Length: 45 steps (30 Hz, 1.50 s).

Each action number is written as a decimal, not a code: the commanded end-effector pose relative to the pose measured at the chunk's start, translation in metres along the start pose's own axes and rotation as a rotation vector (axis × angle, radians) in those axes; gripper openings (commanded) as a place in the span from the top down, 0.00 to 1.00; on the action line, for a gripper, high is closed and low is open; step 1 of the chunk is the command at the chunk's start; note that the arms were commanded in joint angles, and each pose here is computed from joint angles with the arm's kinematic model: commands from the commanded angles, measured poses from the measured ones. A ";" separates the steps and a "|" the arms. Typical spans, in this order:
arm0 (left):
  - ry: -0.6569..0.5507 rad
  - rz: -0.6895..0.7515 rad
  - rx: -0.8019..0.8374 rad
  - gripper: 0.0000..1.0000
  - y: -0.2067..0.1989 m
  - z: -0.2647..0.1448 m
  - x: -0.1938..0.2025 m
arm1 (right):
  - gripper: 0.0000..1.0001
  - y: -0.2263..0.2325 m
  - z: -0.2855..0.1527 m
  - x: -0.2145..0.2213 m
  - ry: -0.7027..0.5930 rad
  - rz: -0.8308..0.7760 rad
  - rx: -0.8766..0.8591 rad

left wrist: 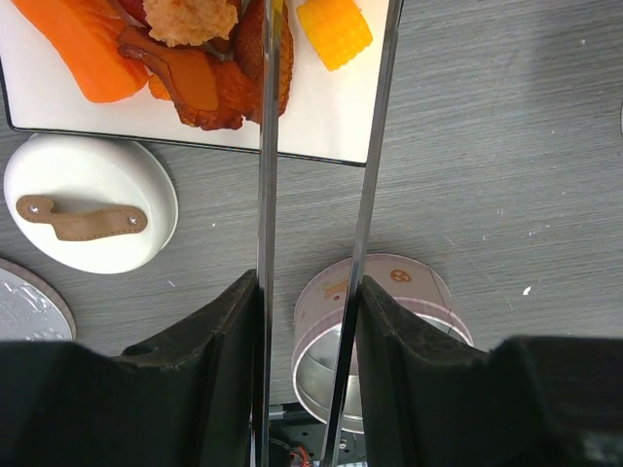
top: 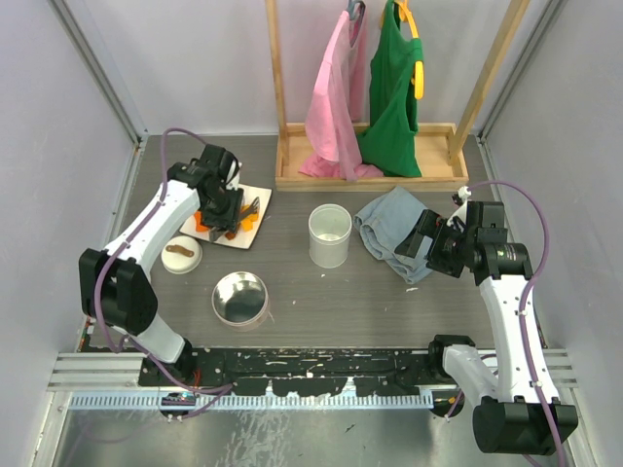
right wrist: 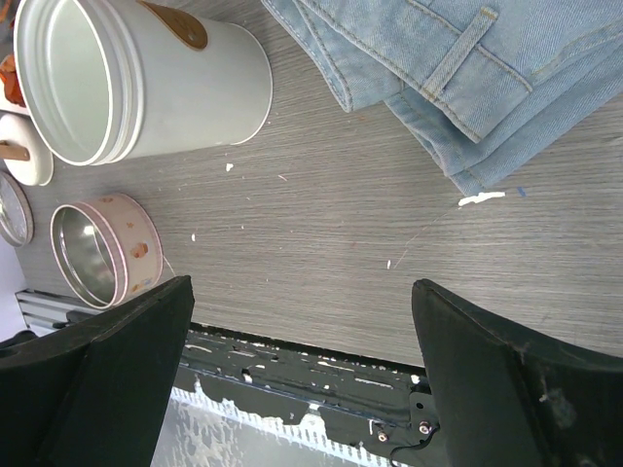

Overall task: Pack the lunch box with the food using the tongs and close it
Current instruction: Pick up the fake food from the plate.

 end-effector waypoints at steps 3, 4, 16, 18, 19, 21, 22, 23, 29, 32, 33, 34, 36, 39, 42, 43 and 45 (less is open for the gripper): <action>-0.044 0.004 0.012 0.58 0.001 -0.008 -0.010 | 0.01 0.007 -0.011 -0.016 -0.074 -0.053 -0.011; -0.045 0.003 0.012 0.58 0.001 -0.009 -0.010 | 0.01 0.007 -0.011 -0.016 -0.075 -0.053 -0.011; -0.003 0.010 0.001 0.57 0.003 -0.005 -0.006 | 0.01 0.007 -0.010 -0.016 -0.076 -0.056 -0.012; 0.006 0.011 0.006 0.55 0.002 -0.003 -0.004 | 0.01 0.007 -0.010 -0.015 -0.075 -0.055 -0.010; 0.010 0.012 0.007 0.54 0.001 -0.003 -0.004 | 0.01 0.007 -0.009 -0.015 -0.074 -0.057 -0.010; 0.018 0.015 0.007 0.53 0.001 -0.003 -0.003 | 0.01 0.007 -0.009 -0.015 -0.073 -0.056 -0.010; 0.024 0.017 0.005 0.53 0.002 -0.002 -0.002 | 0.01 0.007 -0.009 -0.015 -0.074 -0.057 -0.010; 0.029 0.019 0.003 0.53 0.002 -0.002 -0.002 | 0.01 0.007 -0.009 -0.015 -0.074 -0.058 -0.010; 0.016 0.018 0.010 0.64 0.001 -0.007 -0.003 | 0.01 0.007 -0.009 -0.016 -0.075 -0.060 -0.010; 0.005 0.017 0.017 0.66 0.000 -0.014 -0.006 | 0.01 0.007 -0.010 -0.016 -0.078 -0.061 -0.010; -0.002 0.017 0.019 0.67 0.000 -0.017 -0.007 | 0.01 0.007 -0.010 -0.016 -0.076 -0.060 -0.008; -0.006 0.018 0.019 0.69 0.000 -0.019 -0.007 | 0.01 0.007 -0.009 -0.015 -0.075 -0.059 -0.008; -0.017 0.016 0.021 0.71 0.001 -0.023 -0.008 | 0.01 0.007 -0.010 -0.016 -0.076 -0.059 -0.008; -0.041 0.018 0.022 0.71 0.002 -0.032 -0.009 | 0.01 0.007 -0.010 -0.016 -0.077 -0.061 -0.007; -0.065 0.021 0.020 0.72 0.003 -0.040 -0.011 | 0.01 0.006 -0.009 -0.015 -0.075 -0.061 -0.006; -0.070 0.021 0.018 0.72 0.004 -0.042 -0.012 | 0.01 0.006 -0.009 -0.016 -0.075 -0.061 -0.006; -0.082 0.022 0.021 0.72 0.005 -0.047 -0.013 | 0.01 0.006 -0.009 -0.016 -0.075 -0.061 -0.006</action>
Point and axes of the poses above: each gripper's point midway between its finger pads, its own z axis out along the fingers, its own y axis along the line the jaws close on, x = y × z, the point moved 1 cm from there along -z, back along the fingers, and after that the axes turned 14 degrees about -z, right-handed, at the moved point
